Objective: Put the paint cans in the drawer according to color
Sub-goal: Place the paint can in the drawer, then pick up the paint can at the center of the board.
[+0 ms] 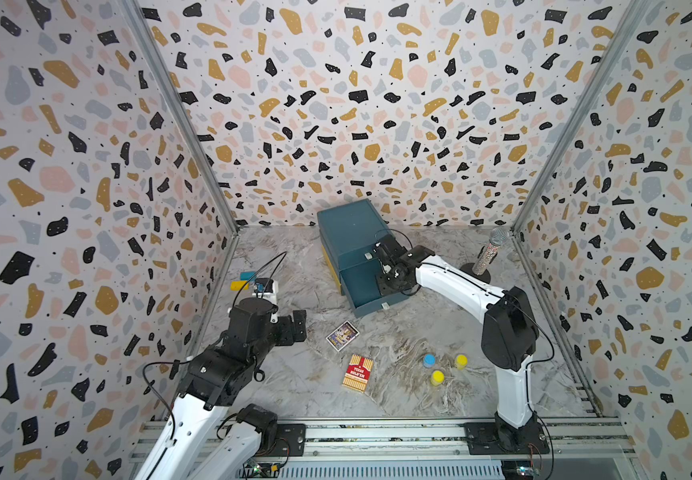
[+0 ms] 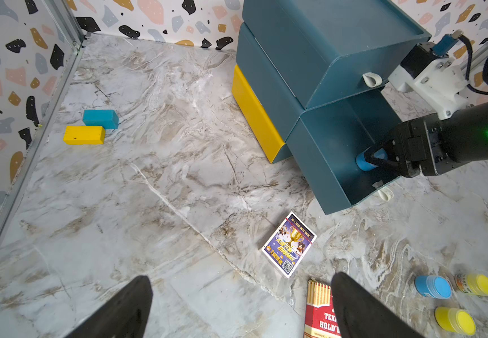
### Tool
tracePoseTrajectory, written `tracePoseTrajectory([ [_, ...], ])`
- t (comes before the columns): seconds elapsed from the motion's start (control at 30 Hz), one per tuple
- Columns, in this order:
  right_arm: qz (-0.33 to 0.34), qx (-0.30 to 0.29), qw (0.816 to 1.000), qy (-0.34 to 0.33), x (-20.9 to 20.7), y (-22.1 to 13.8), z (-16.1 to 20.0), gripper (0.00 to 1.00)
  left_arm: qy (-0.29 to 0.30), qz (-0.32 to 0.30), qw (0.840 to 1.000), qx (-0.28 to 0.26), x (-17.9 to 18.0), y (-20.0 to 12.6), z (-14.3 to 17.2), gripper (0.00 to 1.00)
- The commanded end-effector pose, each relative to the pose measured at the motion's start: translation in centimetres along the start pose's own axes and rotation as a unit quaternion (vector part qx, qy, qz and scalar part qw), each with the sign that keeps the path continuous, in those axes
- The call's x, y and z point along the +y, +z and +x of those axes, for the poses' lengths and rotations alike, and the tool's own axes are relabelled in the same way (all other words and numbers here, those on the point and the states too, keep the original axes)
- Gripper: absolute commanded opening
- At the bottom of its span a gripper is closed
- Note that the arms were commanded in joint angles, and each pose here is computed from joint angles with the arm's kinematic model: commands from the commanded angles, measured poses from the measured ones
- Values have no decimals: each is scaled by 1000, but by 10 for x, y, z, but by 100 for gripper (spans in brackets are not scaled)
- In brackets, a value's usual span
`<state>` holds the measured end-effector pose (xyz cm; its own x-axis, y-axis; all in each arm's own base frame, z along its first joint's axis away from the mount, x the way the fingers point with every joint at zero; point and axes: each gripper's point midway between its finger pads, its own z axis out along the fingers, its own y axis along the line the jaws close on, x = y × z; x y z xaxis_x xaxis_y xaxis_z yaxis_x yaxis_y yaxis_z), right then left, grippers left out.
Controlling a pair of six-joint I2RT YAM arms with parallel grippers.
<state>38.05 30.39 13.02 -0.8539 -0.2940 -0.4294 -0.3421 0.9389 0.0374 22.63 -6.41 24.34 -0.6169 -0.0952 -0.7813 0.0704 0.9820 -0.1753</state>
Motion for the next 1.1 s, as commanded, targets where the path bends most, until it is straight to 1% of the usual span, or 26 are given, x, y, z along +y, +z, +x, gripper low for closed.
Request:
tracePoseTrajectory([
  [0.0,-3,-27,1000,1,-1,-26,-14,58,0,6,1000,-13,-2,1,-6,98],
  [0.1,-10,-50,999,4,-3,-51,-20,59,-1,5,1000,-13,-2,1,-6,98],
  [0.23,-22,-95,995,10,-12,-100,-15,58,-1,5,1000,-14,-2,1,-6,98],
  [0.3,-25,-109,994,11,-21,-120,-2,58,-1,6,1000,-13,-2,1,-6,98],
  [0.4,-29,-104,994,8,-34,-136,35,58,-1,7,1000,-14,-3,1,-7,98],
  [0.47,-35,-80,996,9,-39,-134,65,58,0,9,1000,-12,-3,2,-6,98],
  [0.63,-46,7,999,17,-44,-106,139,58,0,15,1000,-7,-6,5,-5,98],
  [0.73,-41,57,997,15,-44,-90,172,58,4,34,999,5,-13,8,-1,98],
  [0.87,-42,101,994,14,-43,-75,198,60,9,67,997,21,-26,13,2,97],
  [0.97,-44,130,990,5,-42,-64,211,61,14,96,995,23,-36,13,3,96],
  [1.07,-38,151,988,1,-44,-56,221,60,17,120,992,20,-44,11,2,96],
])
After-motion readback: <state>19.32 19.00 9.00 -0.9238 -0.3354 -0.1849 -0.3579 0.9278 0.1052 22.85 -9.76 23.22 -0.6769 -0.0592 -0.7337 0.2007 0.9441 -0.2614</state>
